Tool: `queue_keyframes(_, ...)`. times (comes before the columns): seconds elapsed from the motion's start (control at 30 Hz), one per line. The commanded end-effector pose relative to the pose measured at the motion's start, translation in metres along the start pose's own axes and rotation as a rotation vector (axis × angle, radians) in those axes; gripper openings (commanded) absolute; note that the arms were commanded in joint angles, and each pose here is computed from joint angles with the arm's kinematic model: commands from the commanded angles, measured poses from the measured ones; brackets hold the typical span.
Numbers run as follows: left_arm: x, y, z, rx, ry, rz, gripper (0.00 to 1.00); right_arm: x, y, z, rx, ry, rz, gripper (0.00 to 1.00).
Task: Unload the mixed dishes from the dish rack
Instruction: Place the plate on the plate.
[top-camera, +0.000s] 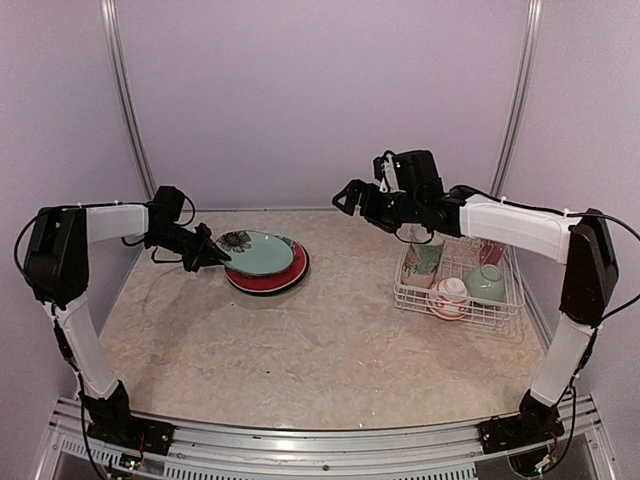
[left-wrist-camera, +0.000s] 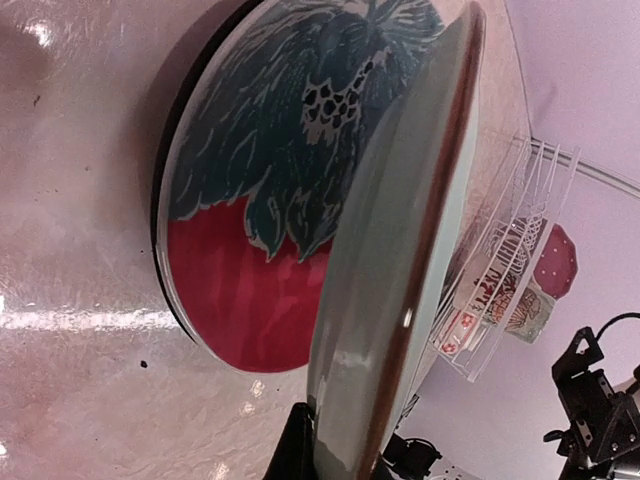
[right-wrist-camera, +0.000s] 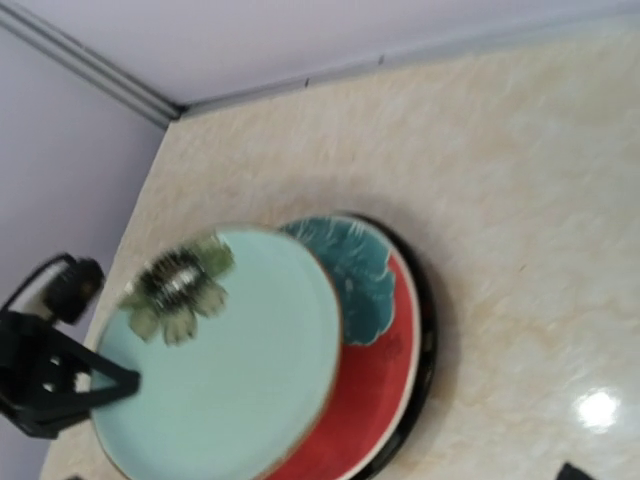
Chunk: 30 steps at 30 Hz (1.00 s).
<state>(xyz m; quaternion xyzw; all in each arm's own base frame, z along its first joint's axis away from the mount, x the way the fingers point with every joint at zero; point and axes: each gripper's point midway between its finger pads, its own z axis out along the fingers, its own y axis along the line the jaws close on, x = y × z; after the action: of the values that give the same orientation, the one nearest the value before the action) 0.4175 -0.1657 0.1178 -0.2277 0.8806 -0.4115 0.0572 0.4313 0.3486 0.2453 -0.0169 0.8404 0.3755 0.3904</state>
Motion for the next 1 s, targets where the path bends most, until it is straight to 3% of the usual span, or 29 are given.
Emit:
queue_keyframes(0.0,-0.009,-0.027,-0.001,0.067,0.001,0.087,0.0,-0.013,-0.011,-0.03,0.098,-0.048,-0.087,1.0)
queue_keyframes(0.63,-0.002,-0.011,0.041,-0.017,0.075,0.098,0.0,-0.029,-0.037,-0.073,0.283,-0.144,-0.084,1.0)
queue_keyframes(0.8,-0.005,-0.003,0.044,-0.056,0.074,0.083,0.12,-0.039,-0.054,-0.089,0.421,-0.187,-0.015,1.0)
queue_keyframes(0.97,-0.007,0.008,0.048,-0.103,0.071,0.069,0.23,-0.047,-0.049,-0.105,0.429,-0.207,-0.052,1.0)
